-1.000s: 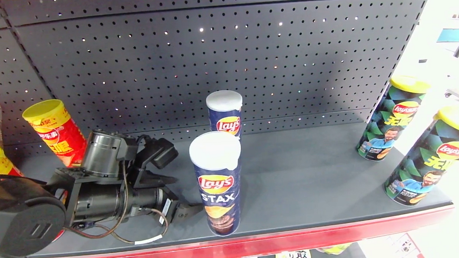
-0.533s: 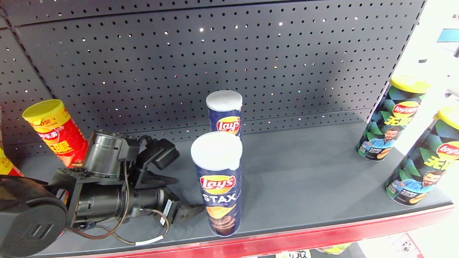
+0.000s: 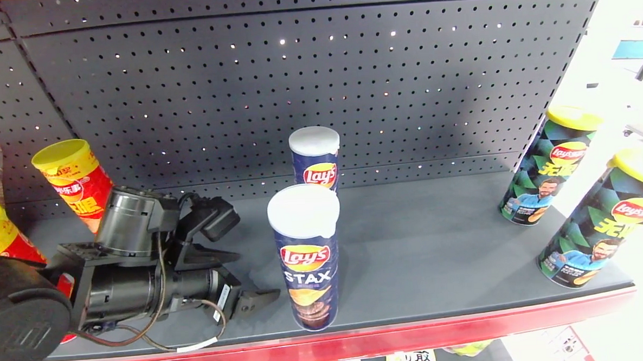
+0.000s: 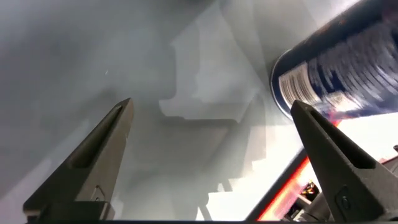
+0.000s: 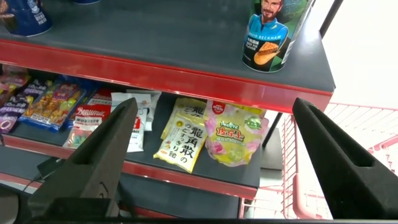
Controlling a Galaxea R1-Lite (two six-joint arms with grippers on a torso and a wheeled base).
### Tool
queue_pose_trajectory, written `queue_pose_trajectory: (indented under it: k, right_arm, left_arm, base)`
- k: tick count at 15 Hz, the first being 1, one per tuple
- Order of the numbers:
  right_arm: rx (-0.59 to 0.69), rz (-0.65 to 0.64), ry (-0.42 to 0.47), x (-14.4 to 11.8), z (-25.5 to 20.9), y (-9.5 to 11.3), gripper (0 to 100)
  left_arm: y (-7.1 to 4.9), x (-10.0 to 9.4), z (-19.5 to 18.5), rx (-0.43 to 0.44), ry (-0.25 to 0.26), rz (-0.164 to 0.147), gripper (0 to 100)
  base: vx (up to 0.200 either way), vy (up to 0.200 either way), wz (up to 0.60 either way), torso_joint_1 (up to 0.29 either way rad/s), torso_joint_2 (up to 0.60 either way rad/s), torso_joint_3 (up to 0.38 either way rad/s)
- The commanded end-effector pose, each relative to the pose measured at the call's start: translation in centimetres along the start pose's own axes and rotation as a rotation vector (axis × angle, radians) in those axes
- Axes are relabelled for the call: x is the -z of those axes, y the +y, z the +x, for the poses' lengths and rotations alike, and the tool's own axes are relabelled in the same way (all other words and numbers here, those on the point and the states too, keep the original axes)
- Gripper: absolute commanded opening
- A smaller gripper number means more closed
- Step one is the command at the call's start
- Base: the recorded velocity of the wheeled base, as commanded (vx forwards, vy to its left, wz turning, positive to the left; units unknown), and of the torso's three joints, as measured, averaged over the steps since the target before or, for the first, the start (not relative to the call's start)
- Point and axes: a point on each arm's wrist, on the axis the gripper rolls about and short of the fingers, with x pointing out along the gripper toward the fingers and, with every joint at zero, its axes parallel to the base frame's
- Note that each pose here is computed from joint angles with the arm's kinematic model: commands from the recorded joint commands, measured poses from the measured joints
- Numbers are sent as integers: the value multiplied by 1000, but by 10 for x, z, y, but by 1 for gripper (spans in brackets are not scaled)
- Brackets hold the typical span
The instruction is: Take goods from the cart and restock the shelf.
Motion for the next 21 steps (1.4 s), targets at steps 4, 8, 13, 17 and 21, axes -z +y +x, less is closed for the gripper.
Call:
queue_pose_trajectory:
  k: [4, 8, 13, 17, 21]
  right_arm:
    - [3, 0, 1, 0, 0, 0, 100]
    - [3, 0, 3, 0, 0, 0, 100]
    - [3, 0, 3, 0, 0, 0, 100]
    - [3, -1, 4, 1, 0, 0, 100]
    - [1, -1, 10, 2, 1, 0, 100]
  left_arm:
    - [-2, -2, -4, 2, -16, 7, 100]
    - [-4, -1, -3, 10, -11, 12, 100]
    - [-5, -1, 1, 19, -2, 15, 100]
    - [-5, -3, 3, 19, -2, 15, 100]
    - [-4, -3, 4, 19, -2, 15, 100]
  base:
    - [0, 0, 0, 0, 0, 0]
    - [0, 0, 0, 0, 0, 0]
    - [0, 0, 0, 0, 0, 0]
    - [0, 0, 0, 0, 0, 0]
    - [0, 0, 0, 0, 0, 0]
